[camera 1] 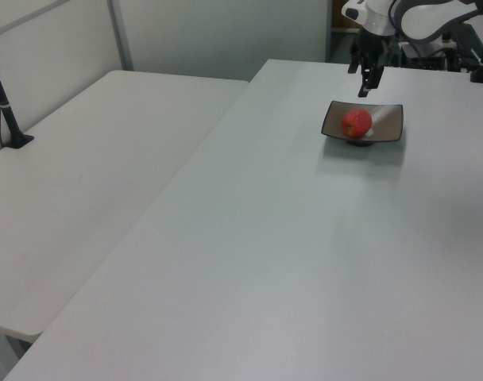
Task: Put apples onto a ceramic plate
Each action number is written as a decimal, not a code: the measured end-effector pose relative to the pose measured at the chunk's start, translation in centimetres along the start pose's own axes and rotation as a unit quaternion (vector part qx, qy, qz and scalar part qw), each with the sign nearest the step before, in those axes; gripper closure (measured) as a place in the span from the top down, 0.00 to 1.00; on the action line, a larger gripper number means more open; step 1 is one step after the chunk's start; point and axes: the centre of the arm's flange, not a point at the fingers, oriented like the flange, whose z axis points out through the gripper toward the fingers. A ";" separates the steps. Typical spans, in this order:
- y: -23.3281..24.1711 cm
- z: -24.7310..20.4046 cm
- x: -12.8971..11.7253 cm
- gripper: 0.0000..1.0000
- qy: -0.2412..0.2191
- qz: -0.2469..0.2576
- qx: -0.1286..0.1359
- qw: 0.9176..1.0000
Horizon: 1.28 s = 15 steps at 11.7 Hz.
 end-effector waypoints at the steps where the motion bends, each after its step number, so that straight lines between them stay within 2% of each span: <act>1: -0.1 -1.0 0.2 1.00 -0.011 0.035 0.024 0.999; 4: -1.4 -5.2 1.6 1.00 -0.029 0.129 0.104 0.986; 7: -3.4 -7.0 2.0 1.00 -0.060 0.187 0.147 0.969; 9: -6.3 -7.5 4.0 1.00 -0.071 0.219 0.150 0.962; 11: -8.6 -7.6 5.5 1.00 -0.075 0.220 0.151 0.961; 15: -8.9 -7.6 5.7 1.00 -0.076 0.219 0.152 0.961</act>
